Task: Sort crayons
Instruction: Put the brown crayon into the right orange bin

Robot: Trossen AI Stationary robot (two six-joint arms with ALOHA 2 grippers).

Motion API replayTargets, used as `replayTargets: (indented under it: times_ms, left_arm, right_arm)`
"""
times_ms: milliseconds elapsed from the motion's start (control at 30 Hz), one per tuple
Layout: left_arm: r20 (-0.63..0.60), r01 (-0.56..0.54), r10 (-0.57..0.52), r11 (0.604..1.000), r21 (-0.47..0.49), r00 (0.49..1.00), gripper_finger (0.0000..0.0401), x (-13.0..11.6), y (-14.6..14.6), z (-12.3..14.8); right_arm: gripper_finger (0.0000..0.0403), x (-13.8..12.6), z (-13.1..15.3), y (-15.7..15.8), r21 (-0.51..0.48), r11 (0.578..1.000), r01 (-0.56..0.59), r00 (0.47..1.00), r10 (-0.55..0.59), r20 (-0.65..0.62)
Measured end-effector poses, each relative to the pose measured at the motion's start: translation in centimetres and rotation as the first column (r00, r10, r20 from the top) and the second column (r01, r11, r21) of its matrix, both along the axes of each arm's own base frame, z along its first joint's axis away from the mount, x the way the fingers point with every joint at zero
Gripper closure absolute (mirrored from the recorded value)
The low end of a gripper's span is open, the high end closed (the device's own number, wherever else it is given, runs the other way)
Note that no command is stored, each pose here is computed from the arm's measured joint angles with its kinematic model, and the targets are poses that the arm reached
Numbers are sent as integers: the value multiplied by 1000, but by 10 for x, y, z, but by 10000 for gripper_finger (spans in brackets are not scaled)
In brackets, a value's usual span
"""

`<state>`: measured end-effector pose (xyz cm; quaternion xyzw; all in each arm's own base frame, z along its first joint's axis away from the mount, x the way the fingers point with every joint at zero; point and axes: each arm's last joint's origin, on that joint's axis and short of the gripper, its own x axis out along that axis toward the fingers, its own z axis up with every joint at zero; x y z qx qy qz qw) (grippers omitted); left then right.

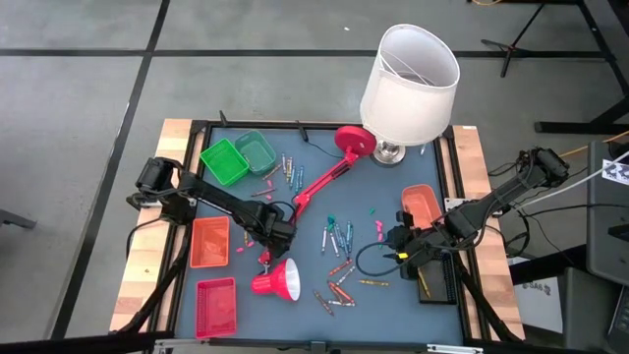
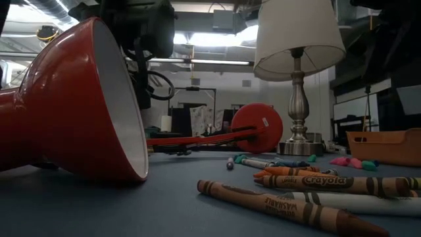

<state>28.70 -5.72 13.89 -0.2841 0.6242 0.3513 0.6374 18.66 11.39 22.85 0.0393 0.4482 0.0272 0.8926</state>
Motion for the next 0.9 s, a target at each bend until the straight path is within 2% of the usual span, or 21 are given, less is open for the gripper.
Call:
replayTargets:
  times_ms: [400, 633, 767, 900]
  left_arm:
    - [61, -9, 10, 1000, -8, 998, 397, -7, 4, 23]
    - [172, -8, 11, 1000, -13, 985, 397, -11, 15, 50]
    - [270, 18, -28, 999, 36, 962, 397, -12, 26, 67]
    - [395, 83, -132, 987, 138, 909, 397, -6, 38, 83]
  right_arm:
    - [240, 1, 0, -1, -32, 999, 23, 999, -22, 23]
    - [240, 2, 2, -4, -122, 987, 107, 991, -95, 97]
    - [240, 6, 4, -10, -173, 967, 188, 974, -161, 158]
    - [240, 18, 8, -21, -137, 957, 257, 951, -224, 215]
